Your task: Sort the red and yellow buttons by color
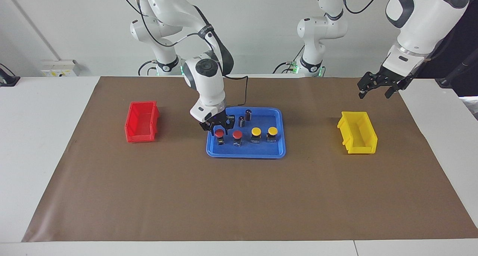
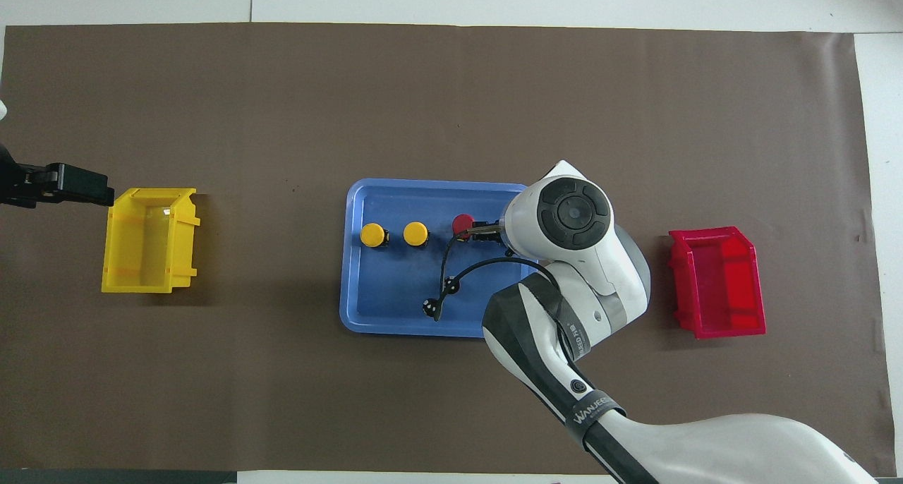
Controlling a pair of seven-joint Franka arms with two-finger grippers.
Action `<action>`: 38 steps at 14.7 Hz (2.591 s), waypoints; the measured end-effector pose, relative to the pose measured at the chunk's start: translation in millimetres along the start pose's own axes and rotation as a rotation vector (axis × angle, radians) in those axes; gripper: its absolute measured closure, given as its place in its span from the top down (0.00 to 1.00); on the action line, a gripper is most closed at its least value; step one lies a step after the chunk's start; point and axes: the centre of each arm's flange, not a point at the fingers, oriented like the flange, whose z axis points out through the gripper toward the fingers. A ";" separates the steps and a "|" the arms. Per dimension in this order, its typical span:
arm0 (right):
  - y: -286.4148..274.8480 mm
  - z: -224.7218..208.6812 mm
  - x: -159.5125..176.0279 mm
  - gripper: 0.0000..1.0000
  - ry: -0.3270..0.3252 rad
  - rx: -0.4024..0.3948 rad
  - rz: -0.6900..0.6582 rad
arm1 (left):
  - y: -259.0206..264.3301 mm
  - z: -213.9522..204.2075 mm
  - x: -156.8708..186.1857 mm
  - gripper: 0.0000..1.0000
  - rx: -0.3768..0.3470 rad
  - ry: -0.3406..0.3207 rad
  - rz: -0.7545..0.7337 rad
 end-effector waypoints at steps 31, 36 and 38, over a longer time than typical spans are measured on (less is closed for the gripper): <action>324.1 -74.1 -96.7 0.41 -0.088 0.019 -0.032 | 289.2 217.6 -29.9 0.81 -0.050 0.065 -0.098; 336.0 -61.6 -105.9 0.41 -0.116 0.025 -0.002 | 294.8 225.5 -33.7 0.80 -0.052 0.066 -0.104; 339.4 -54.7 -111.7 0.41 -0.133 0.028 0.008 | 295.6 234.5 -34.1 0.80 -0.050 0.061 -0.104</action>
